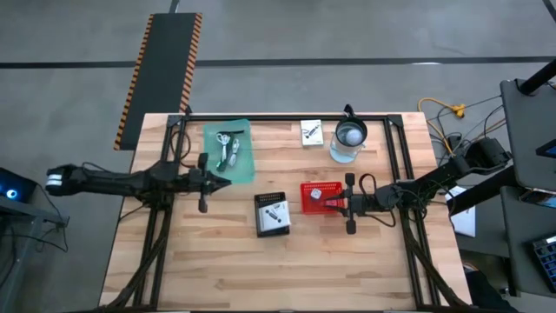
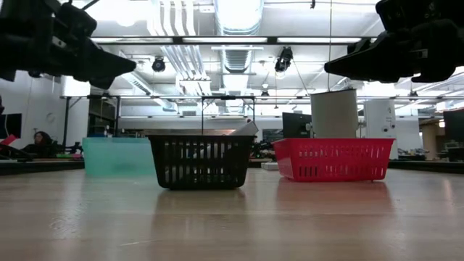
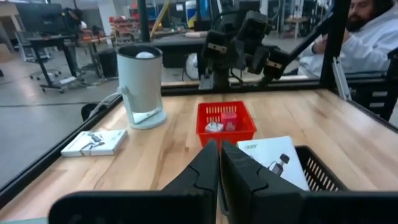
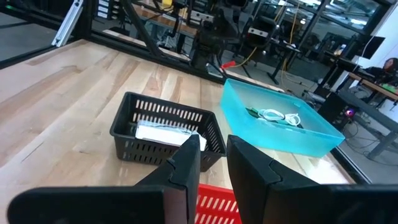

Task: Pick and place items into bin
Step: Put the white card reader box into the black bin

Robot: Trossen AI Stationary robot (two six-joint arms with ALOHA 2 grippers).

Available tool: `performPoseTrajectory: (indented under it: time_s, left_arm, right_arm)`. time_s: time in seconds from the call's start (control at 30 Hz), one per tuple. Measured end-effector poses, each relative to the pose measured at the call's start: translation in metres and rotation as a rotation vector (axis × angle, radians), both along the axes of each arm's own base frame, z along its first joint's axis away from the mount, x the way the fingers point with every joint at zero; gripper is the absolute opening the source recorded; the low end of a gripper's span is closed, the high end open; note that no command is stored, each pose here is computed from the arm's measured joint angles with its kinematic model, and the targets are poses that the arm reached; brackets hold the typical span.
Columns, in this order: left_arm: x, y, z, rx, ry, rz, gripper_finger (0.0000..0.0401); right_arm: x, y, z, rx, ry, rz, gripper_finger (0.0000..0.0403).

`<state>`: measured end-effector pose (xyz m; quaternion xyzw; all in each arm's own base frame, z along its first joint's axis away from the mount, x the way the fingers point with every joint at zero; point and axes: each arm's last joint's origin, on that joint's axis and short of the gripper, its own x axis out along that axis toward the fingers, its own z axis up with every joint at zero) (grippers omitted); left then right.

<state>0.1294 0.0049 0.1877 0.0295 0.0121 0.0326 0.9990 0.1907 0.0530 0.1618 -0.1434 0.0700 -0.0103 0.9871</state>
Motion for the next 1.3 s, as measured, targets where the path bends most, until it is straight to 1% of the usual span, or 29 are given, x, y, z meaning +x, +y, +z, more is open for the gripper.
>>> performPoseTrajectory:
  time_s: [0.13,0.27,0.37,0.4,0.47,0.57,0.67,0.77,0.83,0.93,1.0,1.1,1.2,1.3]
  left_arm:
    - [-0.004,0.0,-0.005,0.0,-0.016,-0.004,0.0]
    - [-0.007,0.0,-0.018,-0.002,-0.002,-0.008,0.0]
    - [-0.007,-0.001,-0.012,-0.058,-0.1,-0.011,0.0]
    - [-0.007,-0.001,-0.011,-0.071,-0.113,-0.012,0.0]
    - [-0.006,-0.001,-0.006,-0.065,-0.17,-0.014,0.0]
    - [-0.006,-0.001,-0.001,-0.02,-0.219,-0.012,0.0]
    - [-0.004,0.0,-0.002,-0.015,-0.212,-0.011,0.0]
    - [-0.001,0.0,-0.005,-0.012,-0.179,-0.011,0.0]
    - [0.001,0.0,-0.008,-0.015,-0.154,-0.009,0.0]
    - [0.003,0.001,-0.012,-0.068,-0.125,0.023,0.0]
    - [0.004,0.001,-0.013,-0.064,-0.113,0.028,0.0]
    - [0.005,0.001,-0.015,-0.045,-0.093,0.028,0.0]
    - [0.006,0.001,-0.015,-0.032,-0.089,0.029,0.0]
    - [0.006,0.001,-0.016,0.0,-0.083,0.03,0.0]
  right_arm:
    - [0.0,0.0,0.0,0.006,-0.001,-0.003,0.0068]
    - [0.0,0.0,-0.001,0.086,0.009,-0.015,0.0068]
    - [-0.001,0.0,-0.004,0.095,0.039,-0.021,0.0074]
    - [-0.001,0.0,-0.005,0.094,0.042,-0.024,0.0078]
    - [-0.001,-0.001,-0.004,0.098,0.034,-0.03,0.0088]
    - [0.002,-0.001,0.002,0.118,0.003,-0.075,0.0108]
    - [0.012,0.001,0.016,0.136,-0.031,-0.134,0.0134]
    - [0.025,0.004,0.035,0.132,-0.03,-0.171,0.0162]
    - [0.036,0.005,0.051,0.14,-0.01,-0.219,0.0177]
    - [0.048,0.0,0.073,0.206,0.062,-0.328,0.0194]
    - [0.055,-0.009,0.089,0.276,0.104,-0.401,0.0199]
    - [0.061,-0.024,0.111,0.363,0.118,-0.501,0.02]
    - [0.065,-0.038,0.132,0.41,0.092,-0.563,0.0201]
    - [0.068,-0.047,0.151,0.441,0.047,-0.589,0.0201]
